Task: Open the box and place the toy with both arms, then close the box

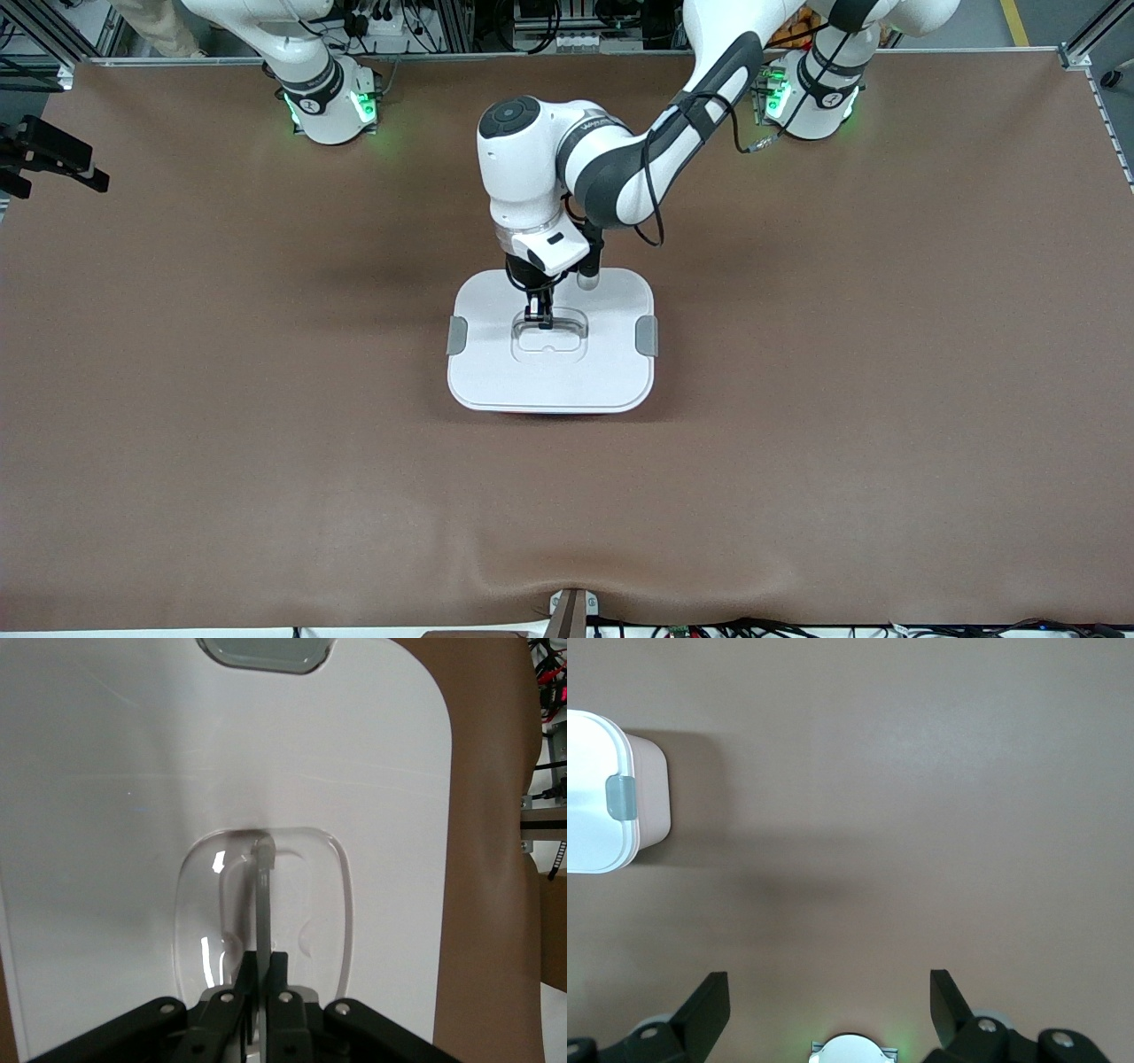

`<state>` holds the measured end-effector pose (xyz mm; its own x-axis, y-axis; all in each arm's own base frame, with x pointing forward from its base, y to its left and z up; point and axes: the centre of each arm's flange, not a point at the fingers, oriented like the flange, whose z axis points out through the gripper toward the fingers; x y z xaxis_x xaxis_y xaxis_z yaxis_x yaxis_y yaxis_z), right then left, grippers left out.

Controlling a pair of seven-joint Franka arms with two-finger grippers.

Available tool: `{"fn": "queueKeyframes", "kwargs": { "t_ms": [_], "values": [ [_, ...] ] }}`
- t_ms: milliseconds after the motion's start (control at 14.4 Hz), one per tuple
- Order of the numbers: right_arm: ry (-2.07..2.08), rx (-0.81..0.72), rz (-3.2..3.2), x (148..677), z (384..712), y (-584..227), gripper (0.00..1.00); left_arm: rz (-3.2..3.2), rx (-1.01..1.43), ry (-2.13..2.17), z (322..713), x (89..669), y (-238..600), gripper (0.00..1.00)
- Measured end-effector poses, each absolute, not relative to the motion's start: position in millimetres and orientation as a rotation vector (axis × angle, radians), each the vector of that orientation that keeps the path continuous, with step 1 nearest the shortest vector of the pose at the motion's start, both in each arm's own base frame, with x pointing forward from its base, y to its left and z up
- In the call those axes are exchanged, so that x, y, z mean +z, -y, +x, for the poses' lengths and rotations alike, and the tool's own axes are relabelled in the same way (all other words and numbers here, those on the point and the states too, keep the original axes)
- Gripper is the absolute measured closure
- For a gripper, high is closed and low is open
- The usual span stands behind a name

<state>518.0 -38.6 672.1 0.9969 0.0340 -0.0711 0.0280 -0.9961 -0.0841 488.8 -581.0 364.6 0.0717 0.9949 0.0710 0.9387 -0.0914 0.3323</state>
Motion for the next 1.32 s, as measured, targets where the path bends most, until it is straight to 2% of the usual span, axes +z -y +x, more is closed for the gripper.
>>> {"fn": "queueKeyframes", "kwargs": {
  "t_ms": [1321],
  "values": [
    [0.032,0.099,-3.057,675.6,517.3,44.1,0.00,2.132,0.403,-2.005,492.5,365.2,576.8,0.93]
  ]
}}
